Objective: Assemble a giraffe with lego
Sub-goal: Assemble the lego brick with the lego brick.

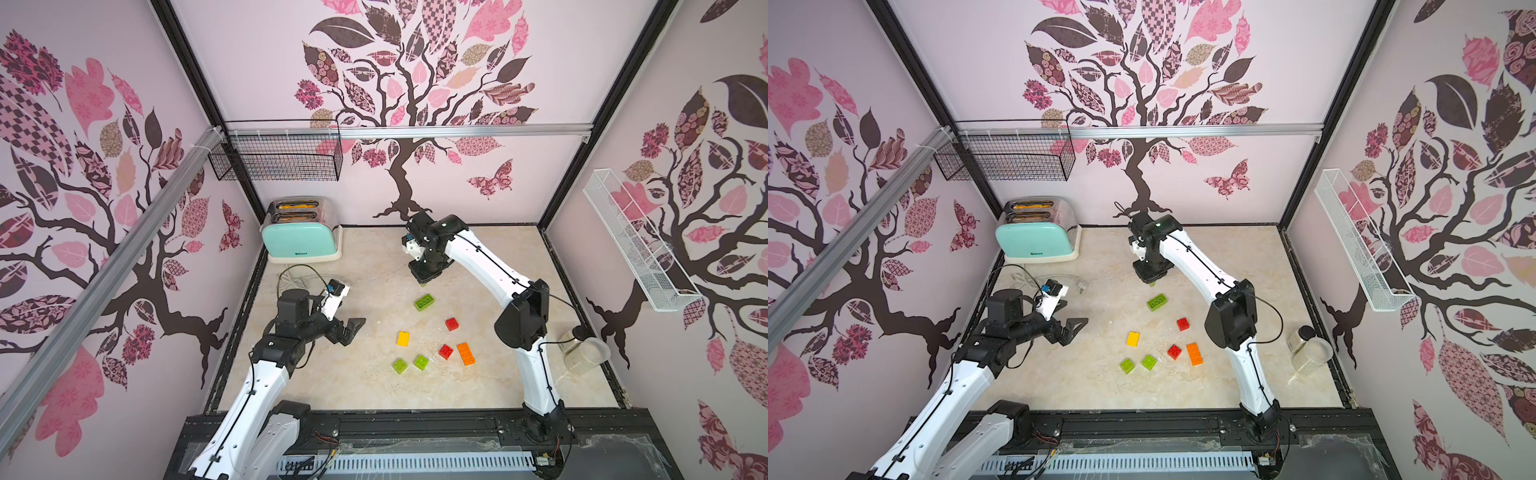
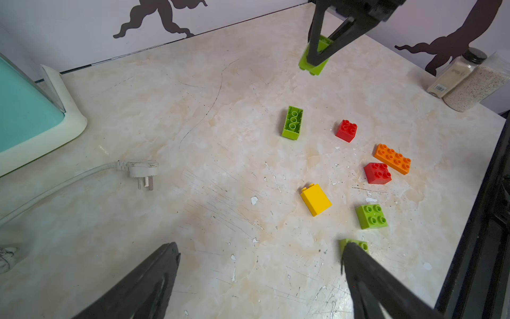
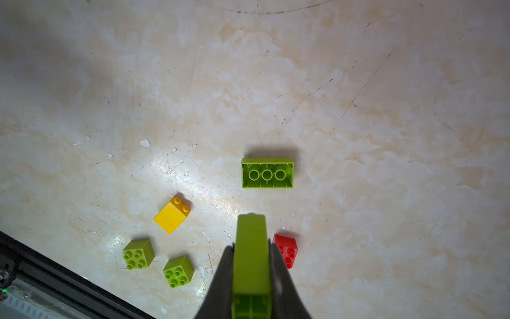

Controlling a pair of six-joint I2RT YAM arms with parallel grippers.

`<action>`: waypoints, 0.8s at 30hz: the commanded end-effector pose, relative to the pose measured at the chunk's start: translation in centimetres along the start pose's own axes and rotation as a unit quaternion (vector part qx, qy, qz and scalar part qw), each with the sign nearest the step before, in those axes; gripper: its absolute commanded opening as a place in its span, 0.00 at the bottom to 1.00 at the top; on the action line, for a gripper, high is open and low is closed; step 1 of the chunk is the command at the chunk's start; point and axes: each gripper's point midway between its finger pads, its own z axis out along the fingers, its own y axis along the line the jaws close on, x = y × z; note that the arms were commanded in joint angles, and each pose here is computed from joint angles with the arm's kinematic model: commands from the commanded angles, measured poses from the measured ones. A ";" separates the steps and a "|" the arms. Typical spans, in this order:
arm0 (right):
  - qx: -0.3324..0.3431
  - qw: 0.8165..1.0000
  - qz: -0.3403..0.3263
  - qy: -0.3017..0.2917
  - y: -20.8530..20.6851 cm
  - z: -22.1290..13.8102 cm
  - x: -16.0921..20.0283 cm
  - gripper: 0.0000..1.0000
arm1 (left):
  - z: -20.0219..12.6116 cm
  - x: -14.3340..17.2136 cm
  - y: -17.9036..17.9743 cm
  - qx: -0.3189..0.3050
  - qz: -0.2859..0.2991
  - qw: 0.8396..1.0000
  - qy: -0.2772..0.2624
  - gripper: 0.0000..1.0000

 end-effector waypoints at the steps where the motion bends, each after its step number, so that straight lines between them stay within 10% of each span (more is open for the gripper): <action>1: 0.000 0.999 -0.008 0.039 0.1 2.7 0.3 0.00 | 0.3 0.1 -0.5 0.013 0.017 1.000 -0.007 0.98; 24: -0.013 0.994 0.038 0.101 -0.4 8.9 1.5 0.00 | 1.1 1.2 0.1 0.002 0.014 1.000 -0.001 0.98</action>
